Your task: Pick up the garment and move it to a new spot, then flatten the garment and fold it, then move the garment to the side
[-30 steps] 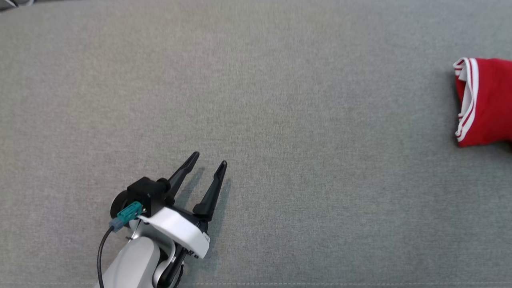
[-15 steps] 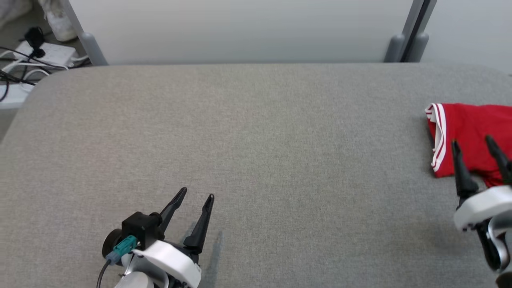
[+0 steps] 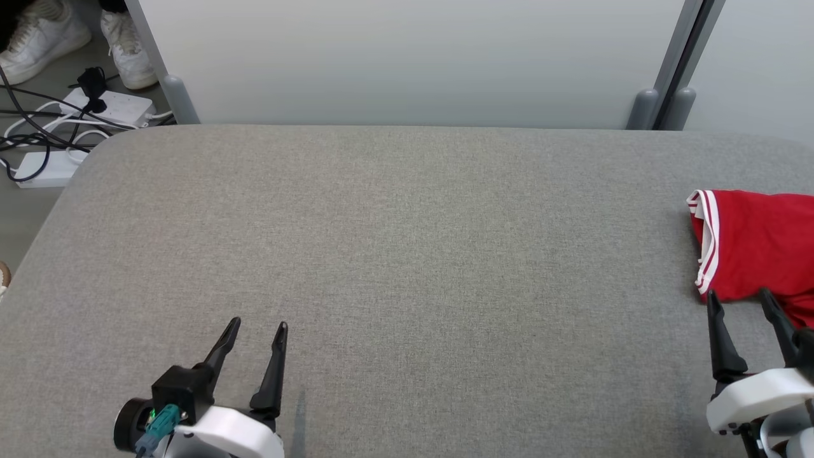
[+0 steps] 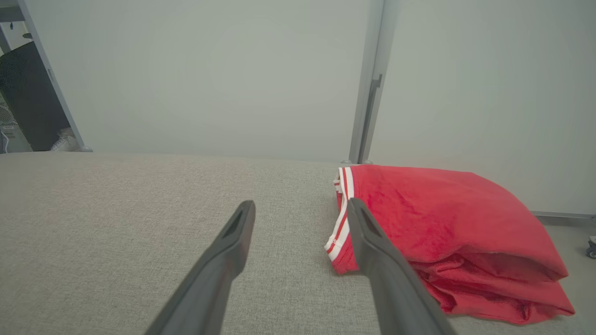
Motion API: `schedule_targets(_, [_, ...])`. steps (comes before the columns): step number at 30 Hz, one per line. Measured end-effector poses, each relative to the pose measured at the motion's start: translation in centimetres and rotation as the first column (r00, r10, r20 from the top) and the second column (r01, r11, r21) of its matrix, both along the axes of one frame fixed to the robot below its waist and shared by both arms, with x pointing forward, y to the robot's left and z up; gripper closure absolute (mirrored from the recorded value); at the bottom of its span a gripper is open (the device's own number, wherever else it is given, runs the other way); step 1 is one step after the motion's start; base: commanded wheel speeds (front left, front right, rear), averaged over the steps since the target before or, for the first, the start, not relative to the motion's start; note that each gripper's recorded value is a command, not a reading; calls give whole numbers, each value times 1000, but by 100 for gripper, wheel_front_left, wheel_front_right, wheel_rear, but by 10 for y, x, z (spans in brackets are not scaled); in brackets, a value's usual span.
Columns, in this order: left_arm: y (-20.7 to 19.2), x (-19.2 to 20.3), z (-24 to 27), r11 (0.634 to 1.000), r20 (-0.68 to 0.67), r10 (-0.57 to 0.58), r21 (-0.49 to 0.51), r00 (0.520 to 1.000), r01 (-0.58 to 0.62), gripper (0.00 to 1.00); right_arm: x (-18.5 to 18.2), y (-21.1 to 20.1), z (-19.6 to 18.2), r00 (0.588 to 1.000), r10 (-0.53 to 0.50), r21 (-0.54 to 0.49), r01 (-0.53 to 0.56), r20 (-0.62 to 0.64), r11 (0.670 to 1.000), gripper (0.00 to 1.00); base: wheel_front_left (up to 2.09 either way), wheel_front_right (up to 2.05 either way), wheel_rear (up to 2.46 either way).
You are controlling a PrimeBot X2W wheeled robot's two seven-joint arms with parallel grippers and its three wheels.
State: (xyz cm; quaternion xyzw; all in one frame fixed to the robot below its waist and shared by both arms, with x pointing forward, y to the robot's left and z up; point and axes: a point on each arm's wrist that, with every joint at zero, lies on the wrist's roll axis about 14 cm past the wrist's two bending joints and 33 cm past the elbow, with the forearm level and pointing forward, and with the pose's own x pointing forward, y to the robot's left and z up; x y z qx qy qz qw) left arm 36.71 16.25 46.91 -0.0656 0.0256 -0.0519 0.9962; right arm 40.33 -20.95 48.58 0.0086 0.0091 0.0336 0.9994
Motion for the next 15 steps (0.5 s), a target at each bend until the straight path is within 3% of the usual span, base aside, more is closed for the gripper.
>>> schedule_targets(15, [31,-6,11,990,41,128,48,991,-130,0,-18,-4,8,997,-64,46,62,42,997,0,0,0,0])
